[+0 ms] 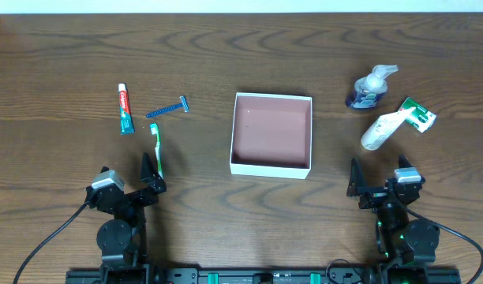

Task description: Pack container

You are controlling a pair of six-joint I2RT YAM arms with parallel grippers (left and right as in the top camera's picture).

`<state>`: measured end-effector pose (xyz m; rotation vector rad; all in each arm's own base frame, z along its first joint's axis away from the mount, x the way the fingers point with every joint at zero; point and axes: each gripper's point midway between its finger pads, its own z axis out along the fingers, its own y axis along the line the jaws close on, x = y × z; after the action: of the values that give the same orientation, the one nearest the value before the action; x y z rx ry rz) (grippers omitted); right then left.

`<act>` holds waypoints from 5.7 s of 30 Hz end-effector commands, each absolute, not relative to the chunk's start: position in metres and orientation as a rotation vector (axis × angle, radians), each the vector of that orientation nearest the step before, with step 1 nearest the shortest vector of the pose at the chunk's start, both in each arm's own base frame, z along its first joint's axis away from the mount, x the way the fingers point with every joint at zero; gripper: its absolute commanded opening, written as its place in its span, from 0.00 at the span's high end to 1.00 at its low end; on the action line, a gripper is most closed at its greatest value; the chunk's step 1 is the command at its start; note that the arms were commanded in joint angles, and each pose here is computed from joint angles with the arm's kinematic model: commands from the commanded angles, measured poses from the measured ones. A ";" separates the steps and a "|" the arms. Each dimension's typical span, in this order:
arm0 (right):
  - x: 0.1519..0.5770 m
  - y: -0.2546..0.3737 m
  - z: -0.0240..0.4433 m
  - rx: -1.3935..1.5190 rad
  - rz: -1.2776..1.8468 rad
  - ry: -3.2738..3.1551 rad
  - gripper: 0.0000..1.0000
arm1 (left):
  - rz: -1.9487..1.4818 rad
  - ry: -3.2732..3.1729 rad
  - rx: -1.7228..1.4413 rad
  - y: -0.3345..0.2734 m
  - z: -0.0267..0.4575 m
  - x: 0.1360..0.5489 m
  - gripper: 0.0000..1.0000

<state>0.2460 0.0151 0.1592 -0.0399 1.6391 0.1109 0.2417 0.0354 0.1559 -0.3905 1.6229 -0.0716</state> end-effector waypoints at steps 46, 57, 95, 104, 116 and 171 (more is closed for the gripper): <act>0.246 0.014 0.160 -0.048 0.100 1.634 0.01 | -0.041 1.676 -0.394 0.038 0.138 0.241 0.02; 0.246 0.014 0.160 -0.048 0.100 1.634 0.01 | -0.041 1.676 -0.394 0.038 0.138 0.241 0.02; 0.246 0.014 0.160 -0.048 0.100 1.634 0.01 | -0.041 1.676 -0.394 0.038 0.138 0.241 0.02; 0.246 0.014 0.160 -0.048 0.100 1.634 0.01 | -0.041 1.676 -0.394 0.038 0.138 0.241 0.02; 0.245 0.022 0.176 -0.073 0.143 1.568 0.01 | -0.041 1.676 -0.394 0.038 0.138 0.241 0.02; 0.346 -0.031 0.218 1.067 0.122 2.348 0.09 | -0.041 1.676 -0.394 0.038 0.138 0.241 0.02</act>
<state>0.3444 -0.0211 0.2242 0.9760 2.3735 0.1670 0.2417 0.0349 0.1559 -0.3884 1.6242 -0.0740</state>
